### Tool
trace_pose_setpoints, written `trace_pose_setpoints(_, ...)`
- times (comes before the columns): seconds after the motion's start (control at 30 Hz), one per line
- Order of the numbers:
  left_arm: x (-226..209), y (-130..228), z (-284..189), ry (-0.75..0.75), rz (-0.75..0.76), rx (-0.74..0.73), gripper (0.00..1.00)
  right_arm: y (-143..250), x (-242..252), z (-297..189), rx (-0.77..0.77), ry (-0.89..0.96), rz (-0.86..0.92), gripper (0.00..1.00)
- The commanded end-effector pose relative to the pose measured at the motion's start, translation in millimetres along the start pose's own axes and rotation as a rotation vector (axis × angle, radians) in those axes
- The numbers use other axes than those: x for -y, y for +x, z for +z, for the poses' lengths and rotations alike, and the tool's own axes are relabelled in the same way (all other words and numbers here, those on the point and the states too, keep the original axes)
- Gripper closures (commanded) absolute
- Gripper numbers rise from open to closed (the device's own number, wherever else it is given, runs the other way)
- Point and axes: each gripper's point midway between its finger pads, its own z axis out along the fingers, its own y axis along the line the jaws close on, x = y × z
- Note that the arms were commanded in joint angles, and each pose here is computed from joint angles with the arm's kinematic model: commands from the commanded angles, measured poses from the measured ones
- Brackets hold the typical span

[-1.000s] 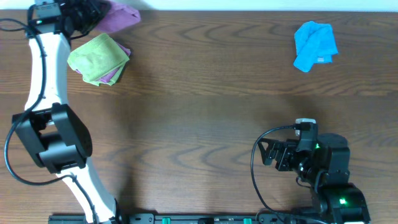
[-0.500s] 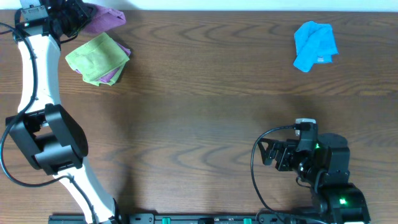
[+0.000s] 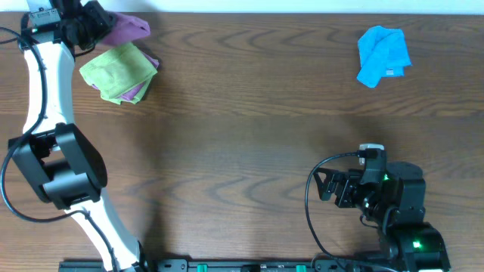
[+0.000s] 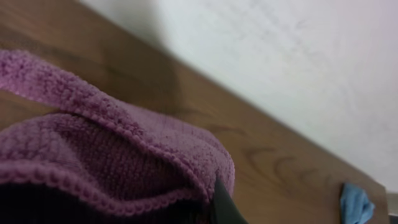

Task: Fold the cloth
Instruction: 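Carry the purple cloth with the left gripper over the yellow-green cloth, then lower the purple cloth onto the yellow-green cloth and open the left gripper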

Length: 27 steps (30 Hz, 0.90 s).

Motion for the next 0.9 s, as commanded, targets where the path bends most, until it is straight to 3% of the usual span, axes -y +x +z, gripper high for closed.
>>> trace_pose_setpoints(0.0, -9, -2, 5, -0.032, 0.024, -0.003, 0.94, 0, 1, 0, 0.004, 0.004, 0.021, 0.01)
trace_pose_setpoints(0.57, -47, 55, -5, -0.202, 0.042, -0.225, 0.94, 0, 1, 0, 0.004, 0.004, 0.021, 0.01)
trace_pose_setpoints(0.87, -82, 83, -25, -0.403, 0.063, -0.341, 0.95, 0, 1, 0, 0.004, 0.004, 0.021, 0.01)
